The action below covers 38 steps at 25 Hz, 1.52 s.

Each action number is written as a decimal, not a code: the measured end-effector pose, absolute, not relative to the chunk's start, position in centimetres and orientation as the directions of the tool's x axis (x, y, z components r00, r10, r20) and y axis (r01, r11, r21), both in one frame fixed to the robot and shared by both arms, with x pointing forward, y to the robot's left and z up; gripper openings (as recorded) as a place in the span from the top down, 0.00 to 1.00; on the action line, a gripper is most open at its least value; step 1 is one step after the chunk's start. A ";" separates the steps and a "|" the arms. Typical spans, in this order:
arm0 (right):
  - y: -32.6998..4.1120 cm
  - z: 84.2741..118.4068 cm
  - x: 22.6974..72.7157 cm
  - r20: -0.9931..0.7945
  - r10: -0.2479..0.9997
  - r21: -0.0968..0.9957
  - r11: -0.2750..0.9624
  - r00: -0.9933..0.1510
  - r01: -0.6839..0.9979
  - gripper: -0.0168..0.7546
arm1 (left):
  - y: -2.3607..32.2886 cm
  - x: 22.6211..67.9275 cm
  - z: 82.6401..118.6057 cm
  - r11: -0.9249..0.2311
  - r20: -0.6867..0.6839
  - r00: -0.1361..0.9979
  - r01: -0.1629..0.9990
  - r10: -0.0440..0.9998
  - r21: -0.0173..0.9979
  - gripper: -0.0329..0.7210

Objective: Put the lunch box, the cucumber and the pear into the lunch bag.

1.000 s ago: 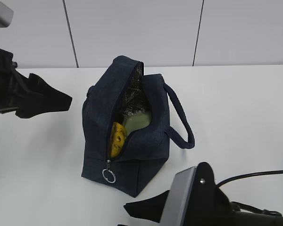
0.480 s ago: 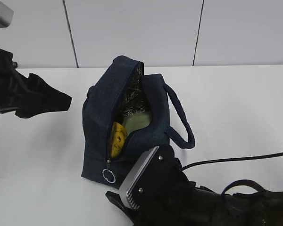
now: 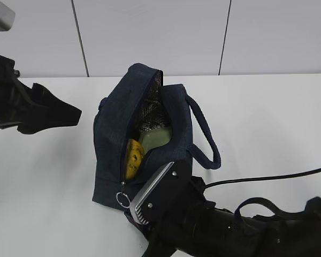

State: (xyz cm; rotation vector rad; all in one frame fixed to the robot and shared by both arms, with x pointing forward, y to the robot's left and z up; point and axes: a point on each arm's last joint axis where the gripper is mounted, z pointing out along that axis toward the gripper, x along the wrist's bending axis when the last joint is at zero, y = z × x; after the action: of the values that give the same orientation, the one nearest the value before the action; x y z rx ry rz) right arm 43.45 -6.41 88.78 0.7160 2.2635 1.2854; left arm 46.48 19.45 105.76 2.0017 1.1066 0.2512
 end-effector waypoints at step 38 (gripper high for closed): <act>-4.7 88.4 44.8 -0.120 0.618 0.849 0.469 -0.777 0.243 0.63 | 19.4 46.5 105.8 -0.280 -0.200 0.594 0.616 0.779 0.736 0.43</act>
State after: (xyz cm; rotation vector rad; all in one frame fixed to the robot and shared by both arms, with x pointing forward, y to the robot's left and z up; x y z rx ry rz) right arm 44.79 -4.69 88.43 0.7200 2.3091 1.2373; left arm 46.49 19.45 105.76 2.0003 1.1072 0.2518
